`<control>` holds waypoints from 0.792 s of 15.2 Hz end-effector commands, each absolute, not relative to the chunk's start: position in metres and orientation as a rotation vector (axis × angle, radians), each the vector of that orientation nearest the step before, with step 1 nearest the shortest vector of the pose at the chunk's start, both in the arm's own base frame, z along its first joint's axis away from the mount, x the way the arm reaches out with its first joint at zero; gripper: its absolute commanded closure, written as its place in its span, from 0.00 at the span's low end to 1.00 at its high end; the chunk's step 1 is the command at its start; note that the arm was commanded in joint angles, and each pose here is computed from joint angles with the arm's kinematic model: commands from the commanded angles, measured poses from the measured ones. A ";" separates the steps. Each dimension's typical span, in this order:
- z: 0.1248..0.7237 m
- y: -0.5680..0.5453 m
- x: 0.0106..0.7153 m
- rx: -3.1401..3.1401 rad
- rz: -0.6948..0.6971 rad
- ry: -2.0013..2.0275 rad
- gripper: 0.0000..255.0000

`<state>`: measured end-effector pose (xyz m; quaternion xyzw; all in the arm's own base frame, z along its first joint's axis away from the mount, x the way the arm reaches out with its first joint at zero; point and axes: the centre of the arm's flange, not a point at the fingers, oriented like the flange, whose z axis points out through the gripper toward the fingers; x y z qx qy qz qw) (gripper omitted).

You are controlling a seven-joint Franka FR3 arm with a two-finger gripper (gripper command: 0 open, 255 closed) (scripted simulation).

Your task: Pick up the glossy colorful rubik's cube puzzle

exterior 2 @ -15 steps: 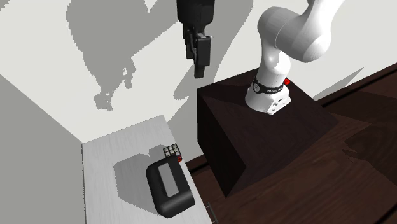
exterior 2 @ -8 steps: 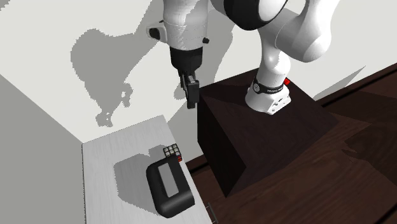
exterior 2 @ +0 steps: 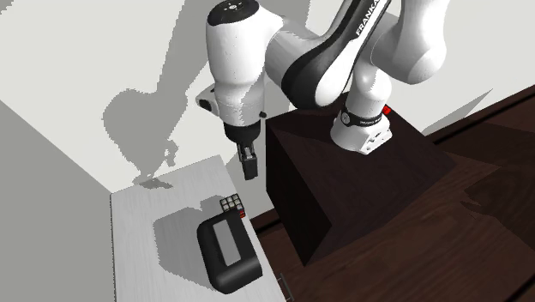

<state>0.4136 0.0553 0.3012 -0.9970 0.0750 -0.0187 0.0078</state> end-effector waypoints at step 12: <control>0.153 0.075 0.454 -3.147 -0.033 0.231 0.00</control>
